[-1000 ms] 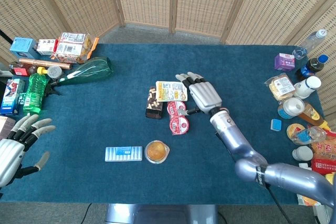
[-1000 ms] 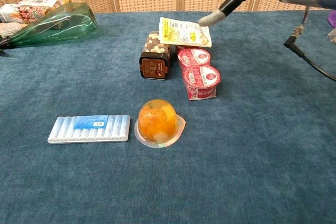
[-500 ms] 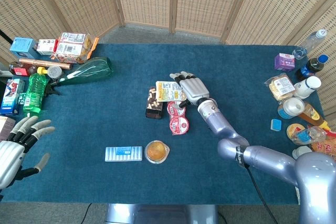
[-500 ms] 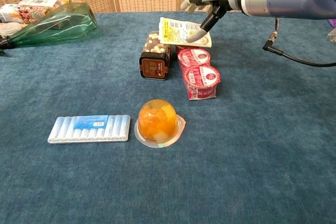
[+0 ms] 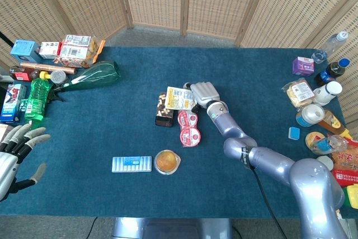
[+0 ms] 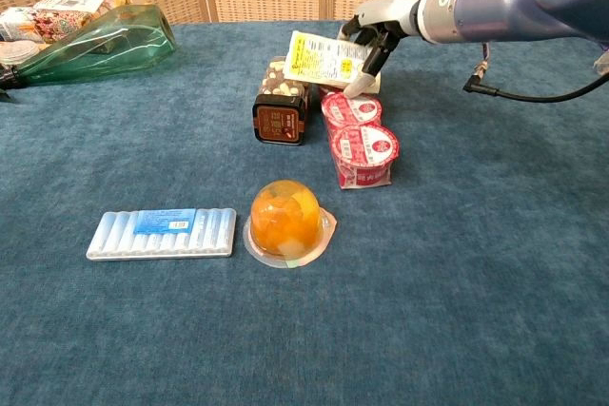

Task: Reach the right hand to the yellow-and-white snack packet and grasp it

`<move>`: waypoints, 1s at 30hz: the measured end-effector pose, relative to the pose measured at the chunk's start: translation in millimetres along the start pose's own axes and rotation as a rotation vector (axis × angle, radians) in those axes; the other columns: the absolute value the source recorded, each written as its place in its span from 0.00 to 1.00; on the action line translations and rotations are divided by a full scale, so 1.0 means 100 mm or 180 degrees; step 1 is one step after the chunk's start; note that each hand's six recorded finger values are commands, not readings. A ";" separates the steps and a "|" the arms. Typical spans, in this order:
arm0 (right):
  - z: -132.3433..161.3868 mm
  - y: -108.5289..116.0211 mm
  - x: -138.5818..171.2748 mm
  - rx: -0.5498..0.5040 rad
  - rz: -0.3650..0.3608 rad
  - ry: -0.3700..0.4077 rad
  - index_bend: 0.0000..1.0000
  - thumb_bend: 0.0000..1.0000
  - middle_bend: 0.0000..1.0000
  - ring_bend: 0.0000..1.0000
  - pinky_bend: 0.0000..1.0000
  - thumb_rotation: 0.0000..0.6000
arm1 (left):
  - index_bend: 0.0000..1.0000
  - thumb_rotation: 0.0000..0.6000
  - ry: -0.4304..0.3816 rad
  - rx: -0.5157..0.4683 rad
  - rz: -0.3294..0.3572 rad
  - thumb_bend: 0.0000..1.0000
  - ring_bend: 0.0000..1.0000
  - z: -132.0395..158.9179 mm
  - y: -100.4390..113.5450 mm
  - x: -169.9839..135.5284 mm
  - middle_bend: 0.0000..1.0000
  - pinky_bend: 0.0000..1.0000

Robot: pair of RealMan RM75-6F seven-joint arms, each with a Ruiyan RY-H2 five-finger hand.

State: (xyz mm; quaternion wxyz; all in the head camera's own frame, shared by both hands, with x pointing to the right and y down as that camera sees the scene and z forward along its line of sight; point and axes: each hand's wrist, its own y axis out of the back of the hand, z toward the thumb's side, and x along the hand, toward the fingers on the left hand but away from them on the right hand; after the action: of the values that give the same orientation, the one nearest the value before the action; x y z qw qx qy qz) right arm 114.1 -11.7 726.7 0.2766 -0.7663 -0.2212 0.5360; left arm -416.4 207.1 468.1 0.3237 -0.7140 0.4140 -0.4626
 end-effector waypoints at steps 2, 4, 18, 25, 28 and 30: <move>0.00 -0.01 0.00 -0.0050 0.0014 -0.0007 0.85 0.17 1.00 0.99 0.83 1.00 | 0.20 1.00 0.0007 -0.0002 0.0004 0.48 0.00 -0.01 0.00 -0.01 0.17 0.00; -0.01 0.00 0.01 -0.0105 0.0008 -0.0011 0.90 0.17 1.00 1.00 0.87 1.00 | 0.20 1.00 0.0023 0.0002 0.0010 0.48 0.00 -0.03 0.00 -0.01 0.17 0.00; -0.42 0.38 0.56 -0.0514 -0.0448 -0.0114 0.90 0.17 1.00 1.00 0.87 1.00 | 0.19 1.00 0.0002 -0.0078 -0.0102 0.48 0.00 -0.06 -0.13 0.10 0.17 0.00; -0.60 0.62 0.96 -0.0845 -0.0745 -0.0076 0.89 0.17 1.00 1.00 0.87 1.00 | 0.19 1.00 -0.0069 -0.0101 -0.0134 0.48 0.00 -0.01 -0.17 0.11 0.17 0.00; -0.61 0.72 1.09 -0.0877 -0.0837 -0.0031 0.89 0.17 1.00 1.00 0.87 1.00 | 0.19 1.00 -0.0079 -0.0098 -0.0112 0.48 0.00 0.00 -0.15 0.08 0.17 0.00; -0.57 0.76 1.16 -0.0892 -0.0871 0.0021 0.89 0.17 1.00 1.00 0.87 1.00 | 0.19 1.00 -0.0072 -0.0096 -0.0102 0.48 0.00 -0.01 -0.14 0.06 0.17 0.00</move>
State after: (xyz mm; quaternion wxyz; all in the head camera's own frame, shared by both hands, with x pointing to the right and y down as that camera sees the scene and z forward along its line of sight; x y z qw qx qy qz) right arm 209.3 -6.0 611.2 0.2382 -0.7619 -0.3950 0.4548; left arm -412.2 208.0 482.8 0.3101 -0.7306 0.4057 -0.4533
